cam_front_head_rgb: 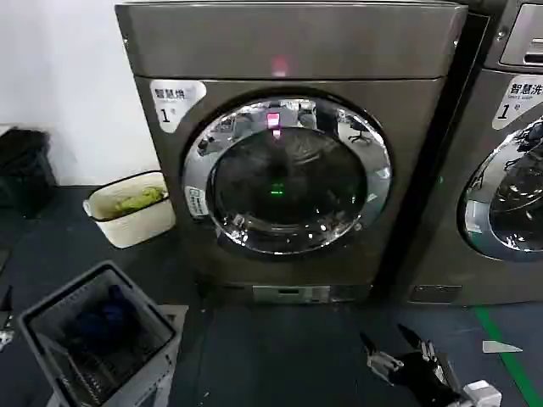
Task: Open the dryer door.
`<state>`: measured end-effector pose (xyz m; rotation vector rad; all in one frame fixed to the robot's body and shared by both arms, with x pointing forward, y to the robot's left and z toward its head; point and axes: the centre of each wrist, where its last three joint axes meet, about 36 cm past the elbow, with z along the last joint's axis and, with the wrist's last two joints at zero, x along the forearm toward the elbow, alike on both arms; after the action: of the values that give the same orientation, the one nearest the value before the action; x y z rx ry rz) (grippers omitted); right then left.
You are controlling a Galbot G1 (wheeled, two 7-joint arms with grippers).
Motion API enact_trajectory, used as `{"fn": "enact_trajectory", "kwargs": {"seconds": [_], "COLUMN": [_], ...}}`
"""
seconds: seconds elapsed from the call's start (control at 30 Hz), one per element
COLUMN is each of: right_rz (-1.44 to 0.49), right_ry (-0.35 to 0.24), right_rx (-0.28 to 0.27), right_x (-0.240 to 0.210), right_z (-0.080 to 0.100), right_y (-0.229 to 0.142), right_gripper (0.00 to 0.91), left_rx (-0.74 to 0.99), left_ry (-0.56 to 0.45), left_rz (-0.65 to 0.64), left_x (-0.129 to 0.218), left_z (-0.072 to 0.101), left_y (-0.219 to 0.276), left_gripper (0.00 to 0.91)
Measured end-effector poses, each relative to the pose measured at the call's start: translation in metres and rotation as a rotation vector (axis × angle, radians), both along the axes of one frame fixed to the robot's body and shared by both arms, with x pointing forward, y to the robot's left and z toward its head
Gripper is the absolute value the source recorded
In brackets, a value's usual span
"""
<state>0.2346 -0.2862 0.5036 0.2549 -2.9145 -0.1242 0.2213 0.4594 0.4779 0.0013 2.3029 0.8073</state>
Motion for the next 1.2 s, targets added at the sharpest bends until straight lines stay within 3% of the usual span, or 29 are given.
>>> {"fn": "enact_trajectory", "kwargs": {"seconds": [0.27,0.63,0.83,1.2], "right_rz": [0.098,0.284,0.334,0.430], "right_ry": [-0.126,-0.312,-0.319,-0.355], "right_rx": [0.014,-0.041,-0.075,-0.074], "right_x": [0.028,0.088,0.117,0.171], "right_z": [0.007,0.017,0.015,0.012], "right_y": [-0.003,0.008,0.015,0.040], "right_gripper": [0.907,0.907,0.907,0.907], "left_rx": [0.013,0.034,0.032,0.038], "left_ry": [-0.001,0.011,0.018,0.030], "left_rz": [-0.012,-0.038,-0.036,-0.029], "left_x": [0.001,0.000,-0.006,-0.016], "left_z": [0.005,0.008,0.006,0.005], "left_y": [-0.003,-0.012,-0.016,-0.022], "left_gripper": [0.907,0.907,0.907,0.907]}}
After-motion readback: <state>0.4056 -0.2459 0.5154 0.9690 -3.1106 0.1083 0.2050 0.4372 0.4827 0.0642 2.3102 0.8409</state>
